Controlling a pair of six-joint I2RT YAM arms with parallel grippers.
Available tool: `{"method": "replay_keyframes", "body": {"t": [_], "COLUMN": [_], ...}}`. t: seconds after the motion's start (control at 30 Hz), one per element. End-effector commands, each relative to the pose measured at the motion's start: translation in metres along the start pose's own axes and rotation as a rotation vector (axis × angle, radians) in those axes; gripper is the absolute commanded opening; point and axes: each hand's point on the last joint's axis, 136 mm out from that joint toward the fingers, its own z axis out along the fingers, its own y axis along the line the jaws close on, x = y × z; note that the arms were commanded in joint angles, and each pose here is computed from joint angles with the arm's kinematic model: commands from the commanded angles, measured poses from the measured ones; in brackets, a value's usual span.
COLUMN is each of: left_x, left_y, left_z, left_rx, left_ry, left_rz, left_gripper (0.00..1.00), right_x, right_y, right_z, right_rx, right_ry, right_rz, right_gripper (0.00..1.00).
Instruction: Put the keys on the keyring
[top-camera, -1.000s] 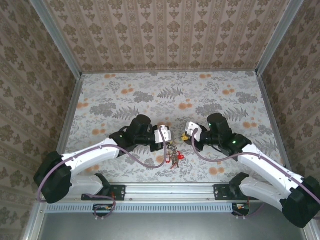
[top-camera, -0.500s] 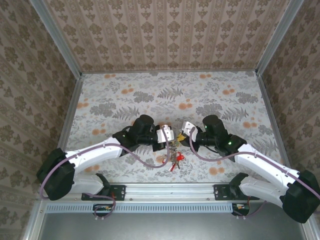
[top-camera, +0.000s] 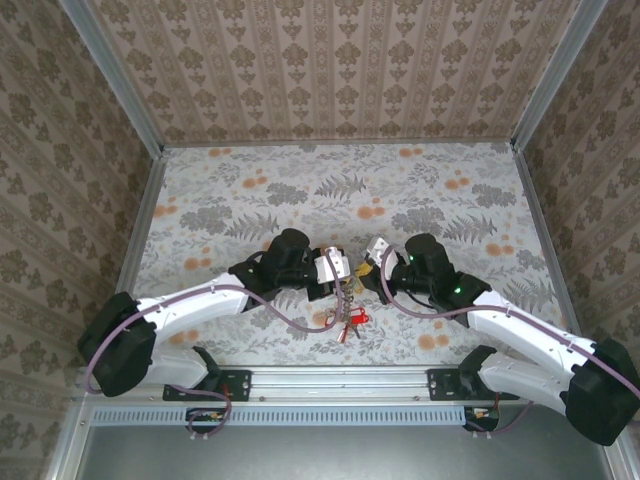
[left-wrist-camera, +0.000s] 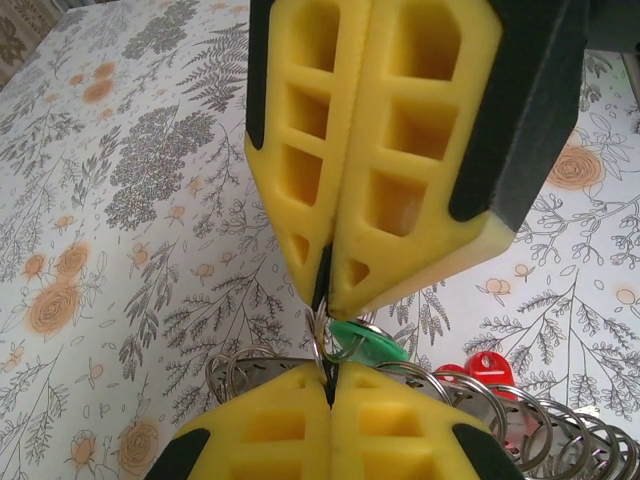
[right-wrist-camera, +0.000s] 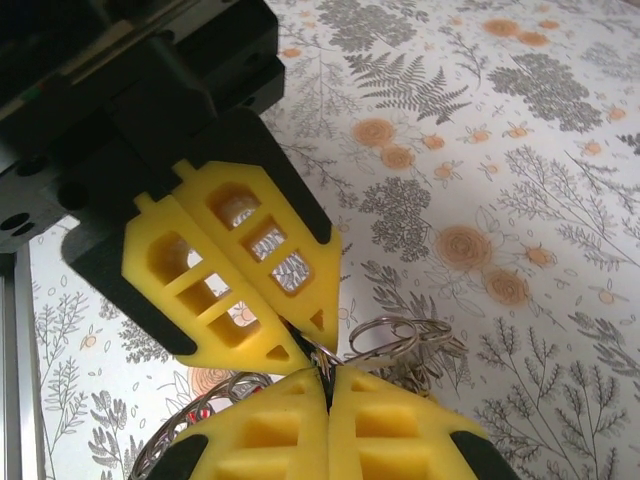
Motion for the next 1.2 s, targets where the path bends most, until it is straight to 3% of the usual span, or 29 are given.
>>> {"method": "replay_keyframes", "body": {"t": [0.0,0.27,0.37,0.5,0.57,0.73,0.9,1.17], "left_x": [-0.025,-0.038,-0.037,-0.038,-0.04,-0.041,-0.042,-0.046], "left_y": [-0.004,-0.011,-0.014,-0.013,-0.013,-0.014,-0.017,-0.017], "left_z": [-0.002,-0.011,-0.01,-0.009,-0.008,-0.009,-0.009,-0.008], "left_rx": [0.023,0.013,0.022,0.024,0.024,0.04,0.067,0.086], "left_ry": [-0.079,-0.191,-0.202,-0.227,-0.235,-0.249,-0.265,-0.293], "left_rz": [0.026,0.084,0.085,0.076,0.075,0.075,0.074,0.069], "left_gripper": [0.0,0.0,0.0,0.0,0.0,0.0,0.0,0.0], "right_x": [-0.006,0.007,0.001,-0.003,0.0,-0.005,-0.011,-0.019], "right_y": [-0.018,-0.025,-0.015,-0.009,-0.012,-0.012,-0.001,0.004], "right_z": [-0.002,-0.002,-0.002,-0.006,-0.009,-0.027,-0.04,-0.045], "right_rx": [0.102,0.117,0.015,-0.071,-0.071,-0.058,-0.103,-0.125], "right_ry": [-0.029,0.01,-0.023,-0.036,-0.014,0.0,0.03,0.012], "right_rz": [0.053,0.125,0.152,0.178,0.172,0.004,-0.185,-0.318], "right_gripper": [0.0,0.0,0.0,0.32,0.39,0.39,0.26,0.28]}}
